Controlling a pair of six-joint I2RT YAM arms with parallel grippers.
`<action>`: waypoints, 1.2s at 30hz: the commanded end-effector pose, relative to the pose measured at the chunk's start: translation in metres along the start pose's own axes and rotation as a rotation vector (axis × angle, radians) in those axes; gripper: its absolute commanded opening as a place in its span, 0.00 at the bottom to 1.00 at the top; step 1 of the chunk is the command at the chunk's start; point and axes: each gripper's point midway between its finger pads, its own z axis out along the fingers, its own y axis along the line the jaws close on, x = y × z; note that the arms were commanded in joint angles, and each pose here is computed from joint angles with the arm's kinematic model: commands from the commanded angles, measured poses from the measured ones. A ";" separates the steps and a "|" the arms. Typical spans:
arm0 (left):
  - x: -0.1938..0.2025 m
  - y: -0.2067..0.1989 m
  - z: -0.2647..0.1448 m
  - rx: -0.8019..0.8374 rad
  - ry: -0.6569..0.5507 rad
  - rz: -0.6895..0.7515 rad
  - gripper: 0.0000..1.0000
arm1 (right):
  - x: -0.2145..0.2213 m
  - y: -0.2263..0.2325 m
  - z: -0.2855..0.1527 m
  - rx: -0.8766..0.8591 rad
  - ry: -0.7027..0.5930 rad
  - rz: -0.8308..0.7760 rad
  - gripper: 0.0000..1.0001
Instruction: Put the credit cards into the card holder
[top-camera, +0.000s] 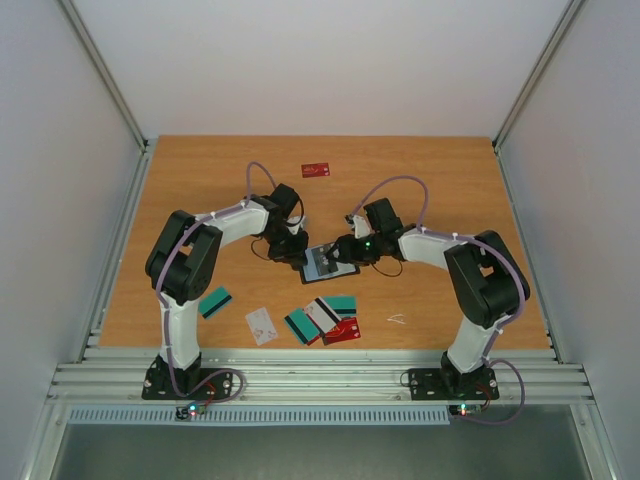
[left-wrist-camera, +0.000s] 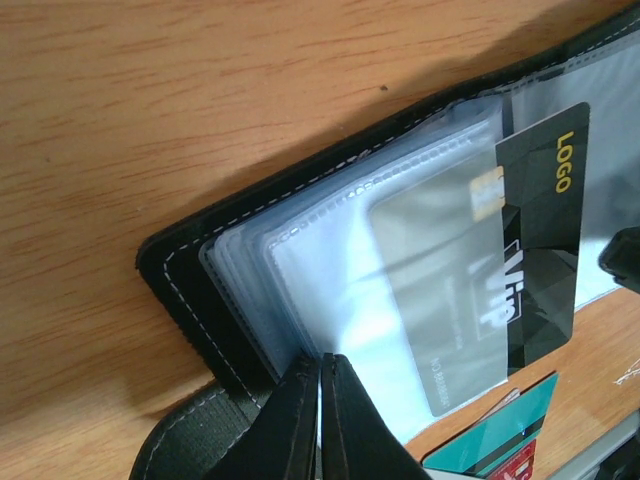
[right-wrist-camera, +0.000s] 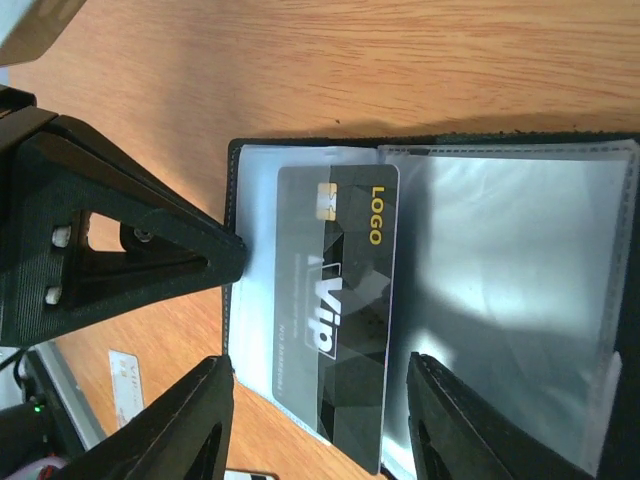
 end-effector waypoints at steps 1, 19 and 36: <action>0.004 0.022 0.019 -0.084 0.008 0.019 0.04 | -0.002 0.008 -0.015 0.063 0.020 -0.101 0.51; 0.003 0.022 0.012 -0.101 -0.017 0.034 0.04 | -0.018 0.002 -0.014 0.236 0.056 -0.265 0.16; 0.002 0.021 0.013 -0.093 -0.012 0.040 0.04 | 0.001 -0.024 0.013 0.390 0.171 -0.360 0.05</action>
